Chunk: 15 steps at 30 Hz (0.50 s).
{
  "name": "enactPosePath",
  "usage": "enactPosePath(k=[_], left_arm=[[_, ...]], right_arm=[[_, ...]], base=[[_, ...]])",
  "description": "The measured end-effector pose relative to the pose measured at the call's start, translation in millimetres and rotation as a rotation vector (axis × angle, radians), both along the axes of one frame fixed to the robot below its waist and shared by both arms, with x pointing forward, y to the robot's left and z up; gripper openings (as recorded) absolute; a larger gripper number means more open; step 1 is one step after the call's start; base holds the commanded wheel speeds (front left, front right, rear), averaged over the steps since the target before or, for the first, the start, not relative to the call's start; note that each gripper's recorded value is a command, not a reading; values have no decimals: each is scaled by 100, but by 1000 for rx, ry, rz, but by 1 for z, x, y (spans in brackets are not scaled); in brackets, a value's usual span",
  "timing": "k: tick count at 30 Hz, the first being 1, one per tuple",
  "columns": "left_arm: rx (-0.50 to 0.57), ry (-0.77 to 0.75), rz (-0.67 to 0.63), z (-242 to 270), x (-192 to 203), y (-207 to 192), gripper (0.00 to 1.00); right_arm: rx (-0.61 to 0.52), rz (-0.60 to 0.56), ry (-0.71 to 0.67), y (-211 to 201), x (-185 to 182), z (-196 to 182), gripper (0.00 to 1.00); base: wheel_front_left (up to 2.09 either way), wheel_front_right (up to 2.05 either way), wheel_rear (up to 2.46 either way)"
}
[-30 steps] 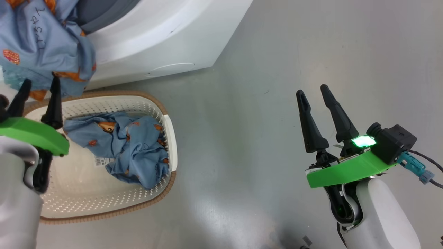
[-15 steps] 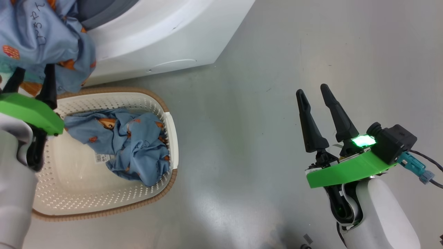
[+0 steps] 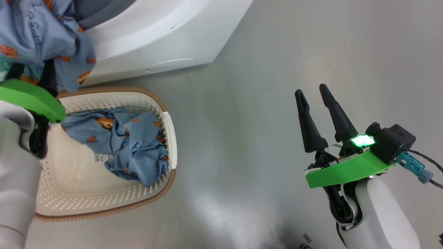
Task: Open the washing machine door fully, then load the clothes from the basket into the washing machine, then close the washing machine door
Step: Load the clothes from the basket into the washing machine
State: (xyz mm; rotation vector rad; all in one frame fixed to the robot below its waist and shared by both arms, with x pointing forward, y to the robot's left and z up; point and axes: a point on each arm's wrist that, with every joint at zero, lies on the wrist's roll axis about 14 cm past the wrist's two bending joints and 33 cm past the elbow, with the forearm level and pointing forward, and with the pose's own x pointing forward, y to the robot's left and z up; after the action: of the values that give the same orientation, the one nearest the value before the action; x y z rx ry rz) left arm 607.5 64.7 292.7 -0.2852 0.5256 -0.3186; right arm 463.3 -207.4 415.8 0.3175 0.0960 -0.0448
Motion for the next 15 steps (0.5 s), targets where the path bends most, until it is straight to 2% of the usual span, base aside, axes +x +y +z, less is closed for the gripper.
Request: enactPosePath(k=[1, 2, 4, 5, 6, 15], left_arm=[[0, -1, 3, 0, 0, 1, 92], [0, -1, 4, 0, 0, 1, 77], [-2, -10, 7, 2, 0, 2, 44], [0, -15, 6, 3, 0, 2, 18], [1, -16, 4, 3, 0, 2, 0], [-2, -54, -35, 14, -2, -5, 0]], right_arm=[[0, 0, -1, 0, 0, 0, 100], [0, 0, -1, 0, 0, 1, 100], [1, 1, -3, 0, 0, 1, 100], [2, 2, -4, 1, 1, 1, 100], [3, 4, -4, 2, 1, 1, 100], [9, 13, -8, 5, 2, 2, 100]], base=[[0, 0, 0], [0, 0, 0], [0, 0, 0], [0, 0, 0], [0, 0, 0], [0, 0, 0]])
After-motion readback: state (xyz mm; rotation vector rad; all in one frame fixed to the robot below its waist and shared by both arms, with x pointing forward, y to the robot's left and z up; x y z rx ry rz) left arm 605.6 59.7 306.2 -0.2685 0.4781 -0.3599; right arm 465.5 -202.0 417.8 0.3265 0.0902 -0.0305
